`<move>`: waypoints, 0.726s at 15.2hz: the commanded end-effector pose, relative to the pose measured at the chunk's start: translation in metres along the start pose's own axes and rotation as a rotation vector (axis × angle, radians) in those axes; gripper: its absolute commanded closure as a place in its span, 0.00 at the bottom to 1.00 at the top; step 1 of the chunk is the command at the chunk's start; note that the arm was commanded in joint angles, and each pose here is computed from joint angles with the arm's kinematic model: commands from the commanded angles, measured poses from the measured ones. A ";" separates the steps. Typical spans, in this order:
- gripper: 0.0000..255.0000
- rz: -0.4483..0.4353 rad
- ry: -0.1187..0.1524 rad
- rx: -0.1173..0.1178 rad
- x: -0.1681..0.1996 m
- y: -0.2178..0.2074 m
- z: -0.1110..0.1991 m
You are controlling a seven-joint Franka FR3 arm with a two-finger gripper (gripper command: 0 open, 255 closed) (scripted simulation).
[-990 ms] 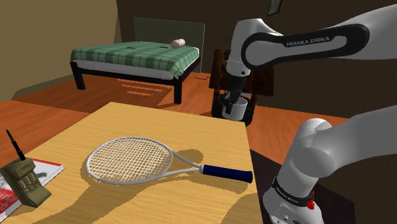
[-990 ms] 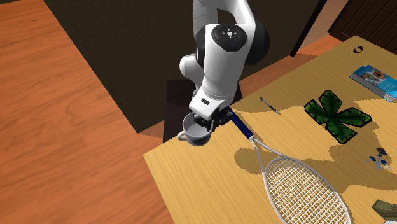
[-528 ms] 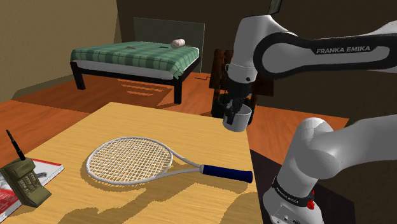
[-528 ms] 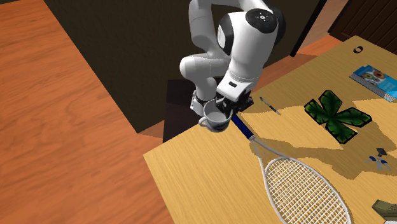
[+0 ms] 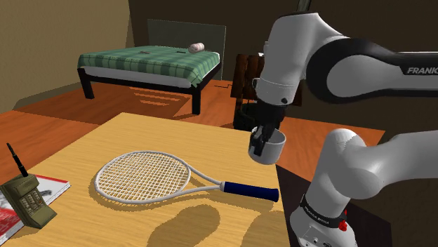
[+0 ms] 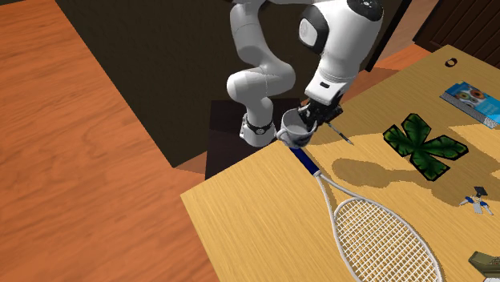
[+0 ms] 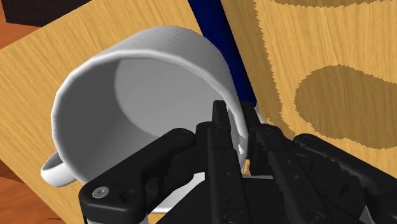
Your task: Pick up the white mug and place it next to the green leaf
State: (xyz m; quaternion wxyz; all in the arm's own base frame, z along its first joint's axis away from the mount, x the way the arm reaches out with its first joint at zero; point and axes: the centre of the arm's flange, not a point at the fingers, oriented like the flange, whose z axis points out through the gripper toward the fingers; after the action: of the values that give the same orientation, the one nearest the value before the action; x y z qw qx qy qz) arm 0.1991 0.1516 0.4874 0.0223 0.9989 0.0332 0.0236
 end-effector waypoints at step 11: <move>1.00 0.001 0.000 0.000 -0.085 -0.137 -0.010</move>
State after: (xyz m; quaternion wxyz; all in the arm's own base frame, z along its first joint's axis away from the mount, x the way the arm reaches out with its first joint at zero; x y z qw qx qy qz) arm 0.1131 0.2747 0.4861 0.0226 0.9989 0.0332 0.0236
